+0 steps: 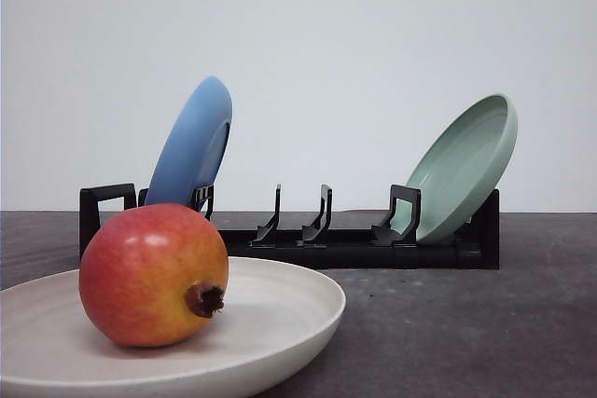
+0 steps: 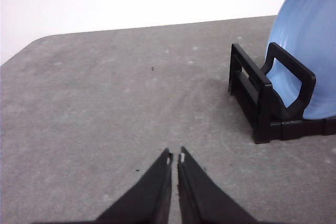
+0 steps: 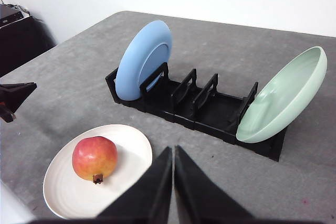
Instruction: Place pomegranate in white plate
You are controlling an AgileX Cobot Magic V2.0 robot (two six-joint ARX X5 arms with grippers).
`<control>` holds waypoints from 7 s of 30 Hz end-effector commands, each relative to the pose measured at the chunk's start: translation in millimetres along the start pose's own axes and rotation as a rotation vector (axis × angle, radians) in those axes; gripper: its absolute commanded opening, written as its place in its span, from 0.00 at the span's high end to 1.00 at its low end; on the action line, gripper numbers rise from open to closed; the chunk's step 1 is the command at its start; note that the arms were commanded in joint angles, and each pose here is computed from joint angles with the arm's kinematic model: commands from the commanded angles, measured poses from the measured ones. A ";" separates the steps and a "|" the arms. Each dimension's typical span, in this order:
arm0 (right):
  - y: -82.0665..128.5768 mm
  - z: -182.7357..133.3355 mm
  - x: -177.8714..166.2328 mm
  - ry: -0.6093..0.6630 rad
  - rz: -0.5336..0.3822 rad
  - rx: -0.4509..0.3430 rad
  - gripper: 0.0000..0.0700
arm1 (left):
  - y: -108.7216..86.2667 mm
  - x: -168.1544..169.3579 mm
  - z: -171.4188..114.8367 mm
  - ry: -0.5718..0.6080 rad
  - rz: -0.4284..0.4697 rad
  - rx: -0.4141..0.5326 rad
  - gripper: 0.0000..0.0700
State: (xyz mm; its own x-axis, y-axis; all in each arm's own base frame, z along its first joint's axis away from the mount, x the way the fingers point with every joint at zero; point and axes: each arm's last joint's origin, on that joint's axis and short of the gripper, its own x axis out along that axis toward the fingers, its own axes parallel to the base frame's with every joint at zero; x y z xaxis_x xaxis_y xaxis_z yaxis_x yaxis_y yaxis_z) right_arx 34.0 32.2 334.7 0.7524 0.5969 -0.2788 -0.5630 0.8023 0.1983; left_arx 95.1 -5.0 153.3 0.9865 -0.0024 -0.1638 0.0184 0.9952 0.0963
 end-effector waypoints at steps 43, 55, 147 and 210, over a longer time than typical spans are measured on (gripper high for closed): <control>-99.8 -151.6 76.6 -0.179 -0.656 -0.078 1.00 | -0.4 1.0 -3.7 0.012 -0.004 0.004 1.00; -99.7 -150.7 76.4 -0.187 -0.656 -0.081 1.00 | -0.4 1.0 -3.7 0.012 -0.004 0.004 1.00; -99.7 -150.7 76.4 -0.187 -0.656 -0.081 1.00 | -0.4 1.0 -3.7 0.012 -0.004 0.004 1.00; -99.7 -150.7 76.4 -0.187 -0.656 -0.081 1.00 | -0.4 1.0 -3.7 0.012 -0.004 0.004 1.00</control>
State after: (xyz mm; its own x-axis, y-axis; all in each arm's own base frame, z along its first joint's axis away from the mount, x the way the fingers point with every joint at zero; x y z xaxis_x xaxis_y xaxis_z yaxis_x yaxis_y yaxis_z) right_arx 95.8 -3.2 152.2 0.9874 -0.0138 -0.1574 0.0100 0.9996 -0.0250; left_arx 95.1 -5.0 153.3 0.9865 -0.0024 -0.1638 0.0184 0.9952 0.0963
